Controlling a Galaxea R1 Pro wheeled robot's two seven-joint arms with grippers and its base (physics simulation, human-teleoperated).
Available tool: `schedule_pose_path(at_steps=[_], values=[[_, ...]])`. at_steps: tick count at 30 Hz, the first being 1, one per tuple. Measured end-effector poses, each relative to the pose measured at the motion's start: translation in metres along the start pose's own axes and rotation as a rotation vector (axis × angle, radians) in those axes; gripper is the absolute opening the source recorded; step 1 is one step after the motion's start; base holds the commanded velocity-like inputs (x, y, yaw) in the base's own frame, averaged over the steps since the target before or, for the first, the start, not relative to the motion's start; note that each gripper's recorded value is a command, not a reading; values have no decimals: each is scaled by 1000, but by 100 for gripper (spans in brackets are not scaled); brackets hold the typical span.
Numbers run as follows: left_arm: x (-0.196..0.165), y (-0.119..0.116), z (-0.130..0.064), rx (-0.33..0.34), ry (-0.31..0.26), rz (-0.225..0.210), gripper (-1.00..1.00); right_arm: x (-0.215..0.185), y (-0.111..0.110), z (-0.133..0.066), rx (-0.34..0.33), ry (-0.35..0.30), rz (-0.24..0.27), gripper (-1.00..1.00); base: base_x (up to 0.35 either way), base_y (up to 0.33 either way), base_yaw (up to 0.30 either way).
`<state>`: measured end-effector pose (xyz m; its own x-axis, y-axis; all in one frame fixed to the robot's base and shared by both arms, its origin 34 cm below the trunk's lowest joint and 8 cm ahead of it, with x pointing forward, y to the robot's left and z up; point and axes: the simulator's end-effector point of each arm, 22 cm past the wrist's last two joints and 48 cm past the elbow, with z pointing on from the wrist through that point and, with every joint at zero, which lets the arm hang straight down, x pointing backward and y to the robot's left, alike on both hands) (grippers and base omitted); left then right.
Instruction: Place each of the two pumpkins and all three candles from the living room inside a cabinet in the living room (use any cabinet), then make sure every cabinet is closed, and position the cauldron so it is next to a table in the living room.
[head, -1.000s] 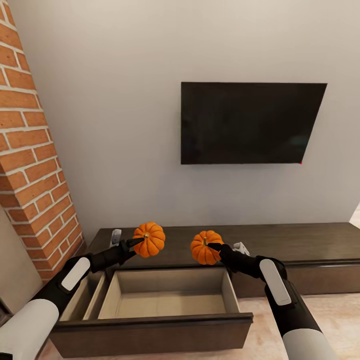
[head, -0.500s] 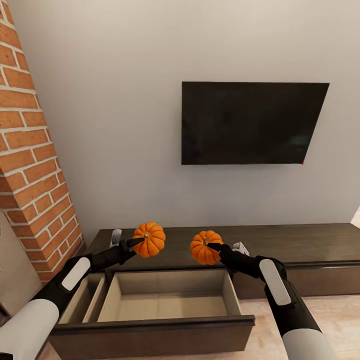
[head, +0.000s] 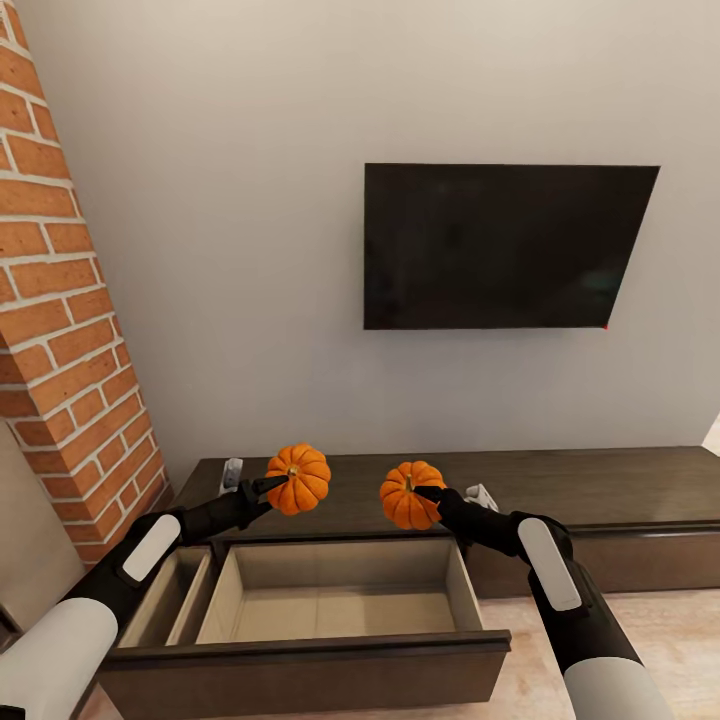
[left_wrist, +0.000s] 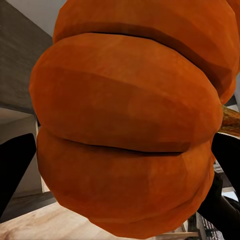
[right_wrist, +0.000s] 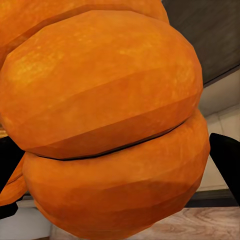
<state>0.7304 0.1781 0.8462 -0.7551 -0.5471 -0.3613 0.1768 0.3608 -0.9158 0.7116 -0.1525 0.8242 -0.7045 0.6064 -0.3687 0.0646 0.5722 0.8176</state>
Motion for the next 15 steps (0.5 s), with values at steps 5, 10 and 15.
schedule_pose_path(at_steps=[5,10,15], values=[[0,0,0,0,0,0,-100,0,0,0,0,0,0,-100,0,0,0],[0,0,0,0,0,0,-100,0,0,0,0,0,0,-100,0,0,0],[2,4,0,-3,0,2,-100,2,-3,1,1,2,-1,-100,0,0,0]])
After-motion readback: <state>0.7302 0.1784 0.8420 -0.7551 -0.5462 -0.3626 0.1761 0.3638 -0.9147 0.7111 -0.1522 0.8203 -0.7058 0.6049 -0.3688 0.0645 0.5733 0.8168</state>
